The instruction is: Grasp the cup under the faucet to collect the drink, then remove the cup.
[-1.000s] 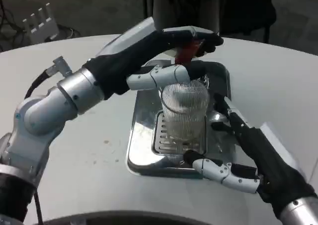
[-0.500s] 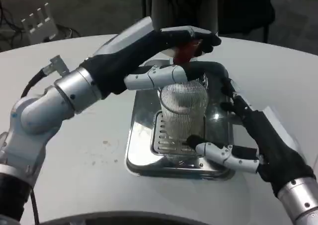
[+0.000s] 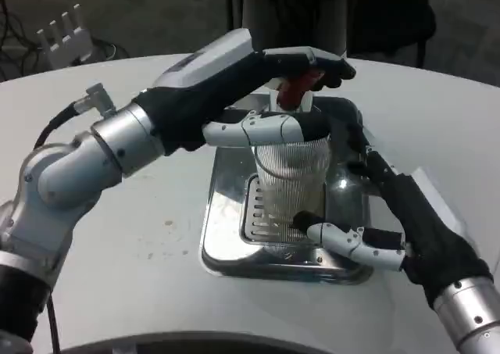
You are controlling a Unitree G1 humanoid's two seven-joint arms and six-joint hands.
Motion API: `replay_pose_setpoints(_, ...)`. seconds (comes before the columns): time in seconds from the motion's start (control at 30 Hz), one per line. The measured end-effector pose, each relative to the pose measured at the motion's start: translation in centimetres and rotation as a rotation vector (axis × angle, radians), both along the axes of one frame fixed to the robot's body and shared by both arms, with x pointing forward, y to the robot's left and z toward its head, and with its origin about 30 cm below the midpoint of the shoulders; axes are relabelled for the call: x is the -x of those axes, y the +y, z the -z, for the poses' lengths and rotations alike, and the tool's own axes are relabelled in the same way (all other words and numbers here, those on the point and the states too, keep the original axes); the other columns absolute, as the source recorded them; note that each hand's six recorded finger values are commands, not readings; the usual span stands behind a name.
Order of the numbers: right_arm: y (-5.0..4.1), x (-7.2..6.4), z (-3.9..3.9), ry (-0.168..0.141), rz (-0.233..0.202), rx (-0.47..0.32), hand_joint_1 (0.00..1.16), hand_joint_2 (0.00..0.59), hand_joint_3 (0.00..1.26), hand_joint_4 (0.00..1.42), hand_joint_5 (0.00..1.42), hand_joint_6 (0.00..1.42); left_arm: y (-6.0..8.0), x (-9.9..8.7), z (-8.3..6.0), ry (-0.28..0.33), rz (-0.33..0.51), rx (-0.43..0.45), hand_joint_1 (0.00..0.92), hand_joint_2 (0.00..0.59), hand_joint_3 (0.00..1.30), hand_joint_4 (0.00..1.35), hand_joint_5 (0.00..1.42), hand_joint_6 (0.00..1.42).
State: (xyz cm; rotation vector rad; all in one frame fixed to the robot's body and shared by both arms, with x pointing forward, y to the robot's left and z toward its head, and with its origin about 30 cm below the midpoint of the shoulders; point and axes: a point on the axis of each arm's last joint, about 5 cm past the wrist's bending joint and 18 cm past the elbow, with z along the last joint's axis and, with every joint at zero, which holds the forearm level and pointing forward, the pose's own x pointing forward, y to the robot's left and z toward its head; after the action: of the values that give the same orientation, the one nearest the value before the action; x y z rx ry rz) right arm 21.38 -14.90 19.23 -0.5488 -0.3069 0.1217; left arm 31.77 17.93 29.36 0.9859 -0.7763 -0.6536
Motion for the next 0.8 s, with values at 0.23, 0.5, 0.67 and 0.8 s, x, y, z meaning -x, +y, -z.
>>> replay_pose_setpoints(0.23,-0.04,-0.2,0.28,0.015,0.006,0.000,0.70,0.204,0.03,0.05,0.11,0.14,-0.1,-0.1,-0.1,-0.031,-0.004,-0.035,0.000,0.113,0.30,0.28,0.29,0.27)
replay_pose_setpoints(0.5,0.23,-0.8,0.58,0.020,0.017,-0.005,0.69,0.211,0.03,0.05,0.11,0.14,-0.3,-0.2,0.0,-0.037,0.004,-0.050,0.000,0.113,0.30,0.28,0.29,0.27)
replay_pose_setpoints(0.67,0.49,-1.5,1.01,0.016,0.023,-0.026,0.68,0.213,0.02,0.05,0.11,0.14,-0.3,-0.3,0.0,-0.034,0.005,-0.056,0.000,0.113,0.31,0.28,0.28,0.27)
replay_pose_setpoints(0.8,0.98,-2.2,1.36,0.002,0.032,-0.049,0.68,0.213,0.01,0.05,0.11,0.14,-0.3,-0.3,0.0,-0.037,0.004,-0.053,0.000,0.113,0.31,0.29,0.28,0.27)
